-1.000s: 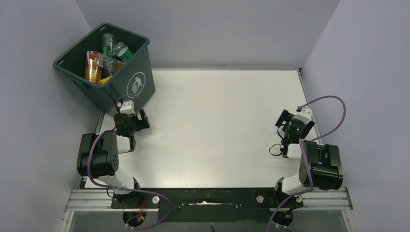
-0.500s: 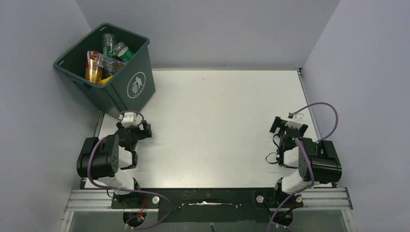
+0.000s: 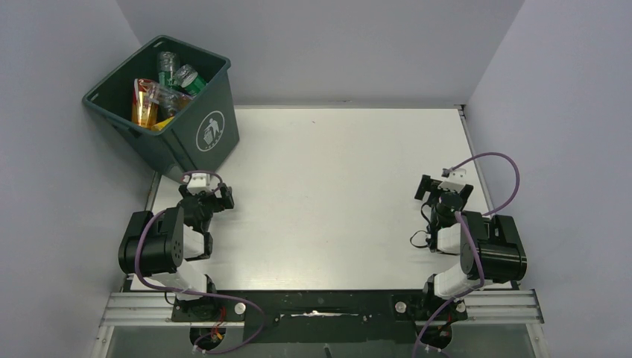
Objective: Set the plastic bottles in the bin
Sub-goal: Reset both arms
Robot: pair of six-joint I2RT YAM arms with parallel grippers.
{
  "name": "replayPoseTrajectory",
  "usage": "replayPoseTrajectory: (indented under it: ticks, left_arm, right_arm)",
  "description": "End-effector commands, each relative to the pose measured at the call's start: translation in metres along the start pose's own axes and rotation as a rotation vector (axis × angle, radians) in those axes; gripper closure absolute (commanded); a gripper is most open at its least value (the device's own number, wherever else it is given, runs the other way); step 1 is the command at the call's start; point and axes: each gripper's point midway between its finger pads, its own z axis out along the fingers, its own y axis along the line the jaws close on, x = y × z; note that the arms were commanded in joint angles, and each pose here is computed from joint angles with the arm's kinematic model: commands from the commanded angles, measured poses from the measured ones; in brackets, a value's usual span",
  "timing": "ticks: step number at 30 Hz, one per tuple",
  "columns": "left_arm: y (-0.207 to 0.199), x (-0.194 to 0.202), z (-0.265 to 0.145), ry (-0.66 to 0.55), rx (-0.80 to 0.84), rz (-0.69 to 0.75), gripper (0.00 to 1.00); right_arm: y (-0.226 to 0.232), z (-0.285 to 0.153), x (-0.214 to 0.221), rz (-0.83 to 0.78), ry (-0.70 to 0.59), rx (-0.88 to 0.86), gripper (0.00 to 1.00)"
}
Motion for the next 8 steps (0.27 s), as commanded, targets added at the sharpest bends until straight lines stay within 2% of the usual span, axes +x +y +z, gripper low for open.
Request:
replayPoseTrajectory:
  ticks: [1, 8]
  left_arm:
    - [-0.0006, -0.0313, 0.0082, -0.111, -0.001, 0.028, 0.14]
    - [-0.0011, -0.0311, 0.0083, -0.11, 0.0, 0.028, 0.14]
  right_arm:
    - [0.0026, 0.0073, -0.0273, -0.002, -0.092, -0.005, 0.02]
    - [0.0026, 0.0071, -0.0279, -0.003, -0.094, -0.005, 0.02]
